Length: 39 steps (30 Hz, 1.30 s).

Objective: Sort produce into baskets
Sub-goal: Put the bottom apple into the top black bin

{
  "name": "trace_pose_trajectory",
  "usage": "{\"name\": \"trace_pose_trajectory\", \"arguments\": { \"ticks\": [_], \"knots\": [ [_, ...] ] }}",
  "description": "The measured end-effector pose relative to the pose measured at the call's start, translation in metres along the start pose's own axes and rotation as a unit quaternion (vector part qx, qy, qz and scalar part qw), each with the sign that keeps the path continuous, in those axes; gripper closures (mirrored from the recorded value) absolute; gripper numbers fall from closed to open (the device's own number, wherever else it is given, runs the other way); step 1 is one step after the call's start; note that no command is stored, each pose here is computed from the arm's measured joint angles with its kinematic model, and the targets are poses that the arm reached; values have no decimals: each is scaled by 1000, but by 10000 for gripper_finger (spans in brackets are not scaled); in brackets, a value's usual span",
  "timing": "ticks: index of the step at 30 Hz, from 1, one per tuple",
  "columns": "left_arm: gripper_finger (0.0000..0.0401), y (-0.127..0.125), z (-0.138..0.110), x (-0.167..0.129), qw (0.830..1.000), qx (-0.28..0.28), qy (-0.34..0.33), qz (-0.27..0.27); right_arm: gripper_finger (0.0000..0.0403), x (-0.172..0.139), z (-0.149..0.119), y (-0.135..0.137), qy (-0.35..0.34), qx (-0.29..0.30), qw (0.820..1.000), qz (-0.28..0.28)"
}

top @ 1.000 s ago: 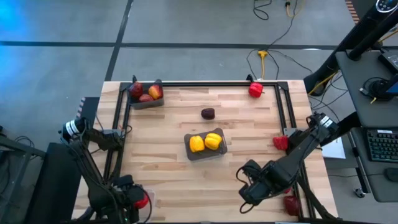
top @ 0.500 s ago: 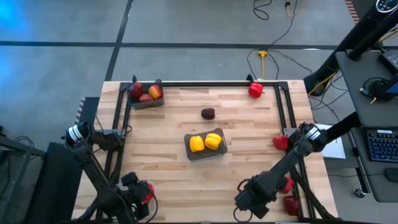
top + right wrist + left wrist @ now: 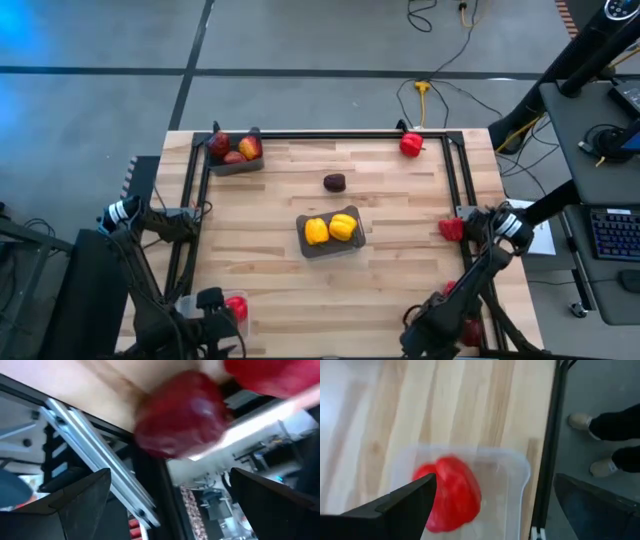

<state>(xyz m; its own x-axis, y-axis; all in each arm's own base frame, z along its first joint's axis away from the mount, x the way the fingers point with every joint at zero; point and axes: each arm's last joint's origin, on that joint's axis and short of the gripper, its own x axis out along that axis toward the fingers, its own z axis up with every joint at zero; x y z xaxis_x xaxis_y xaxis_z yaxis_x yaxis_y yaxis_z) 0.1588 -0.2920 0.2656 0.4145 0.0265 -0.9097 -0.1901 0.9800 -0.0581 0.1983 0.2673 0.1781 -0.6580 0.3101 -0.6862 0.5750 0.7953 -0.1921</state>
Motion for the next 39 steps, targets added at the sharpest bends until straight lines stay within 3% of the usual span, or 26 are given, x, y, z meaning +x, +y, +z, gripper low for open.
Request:
{"name": "trace_pose_trajectory", "arguments": {
  "ticks": [3, 10, 23, 29, 39],
  "knots": [
    [19, -1, 8, -14, 1000, 16, -19, 1, 3, 16, 2, 4, 12, -16, 1000, 16],
    [19, 2, 21, -32, 997, 20, -72, 25, 3, 31, 12, -9, 30, 12, 999, -14],
    [19, -32, 36, -34, 983, 29, -133, -123, 2, 54, 34, -16, 44, 2, 999, 11],
    [19, -31, 35, -33, 985, 29, -126, -115, 2, 56, 36, -17, 24, 0, 1000, 8],
    [19, -25, 36, -36, 983, 84, -152, -66, 17, 52, 33, -13, 12, 5, 1000, 11]
  ]
}}
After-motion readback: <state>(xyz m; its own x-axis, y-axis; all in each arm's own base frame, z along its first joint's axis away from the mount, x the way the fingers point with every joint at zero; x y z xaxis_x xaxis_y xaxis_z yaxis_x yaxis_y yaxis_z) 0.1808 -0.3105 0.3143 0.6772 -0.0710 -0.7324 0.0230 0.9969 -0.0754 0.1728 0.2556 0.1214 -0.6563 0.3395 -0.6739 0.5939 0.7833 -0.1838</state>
